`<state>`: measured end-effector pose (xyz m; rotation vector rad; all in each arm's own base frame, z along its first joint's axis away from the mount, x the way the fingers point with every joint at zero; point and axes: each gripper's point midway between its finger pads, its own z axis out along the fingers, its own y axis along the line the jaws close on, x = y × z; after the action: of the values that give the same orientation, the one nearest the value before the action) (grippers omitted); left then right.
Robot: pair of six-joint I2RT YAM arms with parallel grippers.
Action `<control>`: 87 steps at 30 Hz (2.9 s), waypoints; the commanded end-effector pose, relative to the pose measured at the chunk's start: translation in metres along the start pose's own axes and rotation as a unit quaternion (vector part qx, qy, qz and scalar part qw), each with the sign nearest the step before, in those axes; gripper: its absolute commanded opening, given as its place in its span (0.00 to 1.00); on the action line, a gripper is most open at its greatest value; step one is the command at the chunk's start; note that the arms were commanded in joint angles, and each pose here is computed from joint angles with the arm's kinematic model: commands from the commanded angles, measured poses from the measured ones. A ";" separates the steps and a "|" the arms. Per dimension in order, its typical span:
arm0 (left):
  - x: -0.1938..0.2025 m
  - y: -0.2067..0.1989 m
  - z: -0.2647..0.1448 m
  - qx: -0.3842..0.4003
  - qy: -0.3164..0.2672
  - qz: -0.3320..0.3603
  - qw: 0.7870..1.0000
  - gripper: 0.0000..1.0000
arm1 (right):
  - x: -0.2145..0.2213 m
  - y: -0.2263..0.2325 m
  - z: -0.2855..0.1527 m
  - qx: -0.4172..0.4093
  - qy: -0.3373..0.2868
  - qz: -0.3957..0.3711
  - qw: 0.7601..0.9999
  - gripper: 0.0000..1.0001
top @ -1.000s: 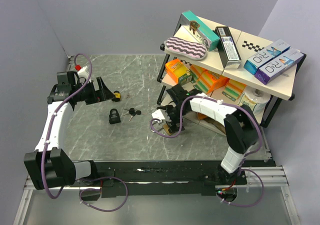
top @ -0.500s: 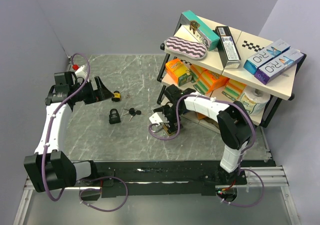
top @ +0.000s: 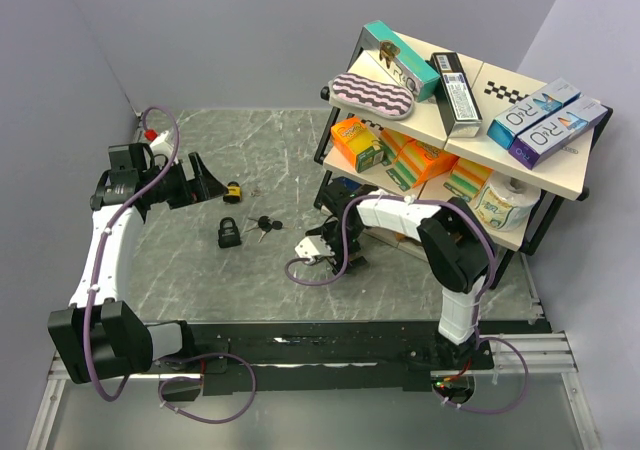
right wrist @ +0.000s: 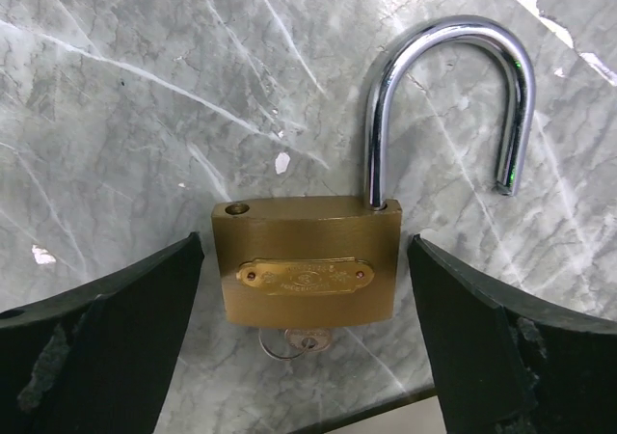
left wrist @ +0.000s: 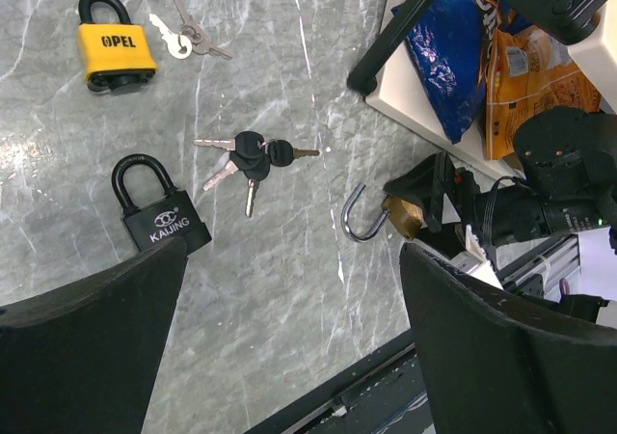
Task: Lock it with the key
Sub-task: Pick up the lock from the center of the board.
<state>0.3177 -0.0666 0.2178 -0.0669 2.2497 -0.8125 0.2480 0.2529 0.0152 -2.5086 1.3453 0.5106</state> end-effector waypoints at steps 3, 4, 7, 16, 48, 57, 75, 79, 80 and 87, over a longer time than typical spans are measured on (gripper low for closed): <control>-0.013 -0.006 -0.003 0.013 -0.020 0.017 1.000 0.96 | 0.005 0.006 0.013 -0.013 0.024 -0.004 1.000 0.91; -0.016 -0.007 -0.004 0.012 -0.023 0.016 1.000 0.96 | 0.006 0.005 0.014 -0.013 0.026 -0.001 1.000 0.90; -0.022 -0.009 -0.006 0.012 -0.027 0.021 0.999 0.96 | 0.007 0.006 0.014 -0.021 0.029 0.001 0.999 0.81; -0.043 -0.006 -0.025 -0.040 -0.091 0.055 0.993 0.96 | -0.027 0.003 -0.009 0.006 -0.027 0.014 1.000 0.33; 0.098 -0.072 -0.055 0.250 -0.019 0.469 0.847 0.99 | -0.171 0.000 -0.134 0.040 -0.244 0.104 0.963 0.20; 0.124 -0.094 -0.040 0.265 -0.051 0.565 0.780 0.93 | -0.200 -0.003 -0.154 0.007 -0.294 0.138 0.946 0.20; 0.122 -0.128 -0.024 0.296 -0.050 0.580 0.757 0.65 | -0.221 0.016 -0.151 -0.038 -0.304 0.128 0.943 0.20; 0.123 -0.136 -0.024 0.304 -0.053 0.583 0.752 0.59 | -0.222 0.017 -0.150 -0.045 -0.306 0.133 0.942 0.20; 0.127 -0.138 -0.023 0.309 -0.050 0.585 0.748 0.56 | -0.223 0.017 -0.151 -0.046 -0.308 0.133 0.941 0.20; 0.132 -0.142 -0.017 0.303 -0.046 0.586 0.750 0.46 | -0.227 0.020 -0.152 -0.053 -0.316 0.136 0.938 0.19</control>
<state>0.1768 -0.2008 0.2103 1.4392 1.3876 -0.7248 0.1530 0.3411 0.2132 -1.9941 1.5358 1.2271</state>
